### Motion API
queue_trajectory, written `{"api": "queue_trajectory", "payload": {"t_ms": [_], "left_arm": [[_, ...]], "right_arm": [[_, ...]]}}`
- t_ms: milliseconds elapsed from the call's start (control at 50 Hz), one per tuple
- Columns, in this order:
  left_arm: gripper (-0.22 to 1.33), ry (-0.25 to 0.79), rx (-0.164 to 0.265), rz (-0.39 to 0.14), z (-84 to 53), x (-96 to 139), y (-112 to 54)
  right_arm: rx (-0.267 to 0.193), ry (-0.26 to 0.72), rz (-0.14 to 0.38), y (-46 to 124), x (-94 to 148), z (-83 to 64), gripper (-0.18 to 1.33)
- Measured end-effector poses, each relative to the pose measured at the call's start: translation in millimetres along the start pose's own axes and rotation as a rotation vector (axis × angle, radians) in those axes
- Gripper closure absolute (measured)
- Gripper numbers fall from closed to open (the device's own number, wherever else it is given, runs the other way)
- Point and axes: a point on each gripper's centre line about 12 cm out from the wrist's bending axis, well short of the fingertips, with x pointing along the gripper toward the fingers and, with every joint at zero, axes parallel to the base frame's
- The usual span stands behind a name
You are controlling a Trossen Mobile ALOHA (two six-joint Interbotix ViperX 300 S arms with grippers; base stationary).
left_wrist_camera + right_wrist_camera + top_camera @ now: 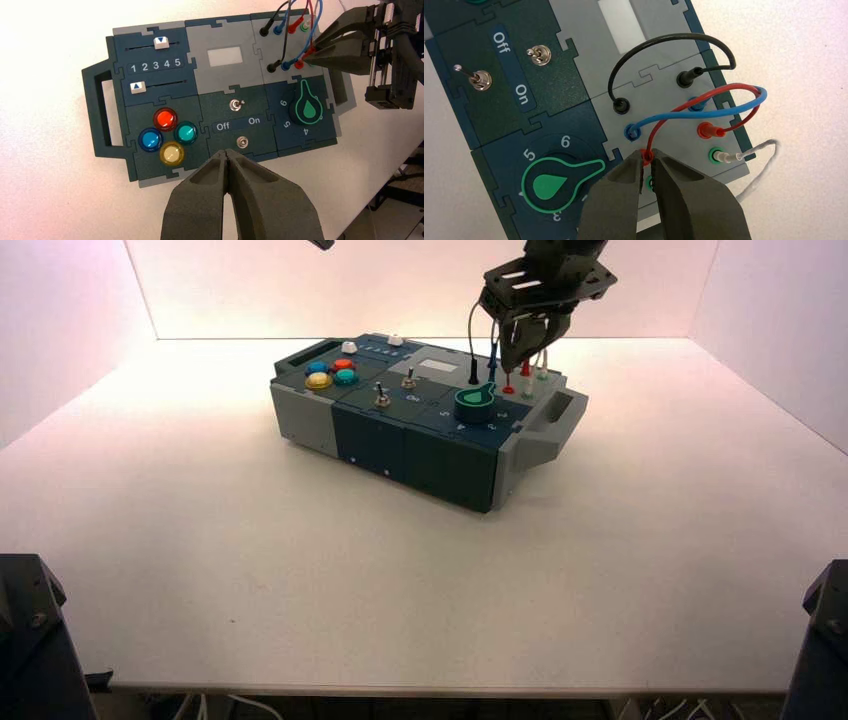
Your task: Insert the red wire.
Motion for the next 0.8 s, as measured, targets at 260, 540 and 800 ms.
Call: {"api": "queue_trajectory", "payload": {"t_ms": [260, 540, 800], "left_arm": [[1.28, 0.0, 0.0, 0.0, 0.0, 0.0, 0.0], [1.28, 0.0, 0.0, 0.0, 0.0, 0.0, 0.0], [1.28, 0.0, 0.0, 0.0, 0.0, 0.0, 0.0]], "right_arm": [[0.003, -0.003, -0.002, -0.7, 1.8, 0.4, 1.14], [0.006, -0.004, -0.003, -1.0, 6.4, -3.2, 1.14], [0.007, -0.006, -0.005, -0.7, 9.6, -7.0, 1.14]]}}
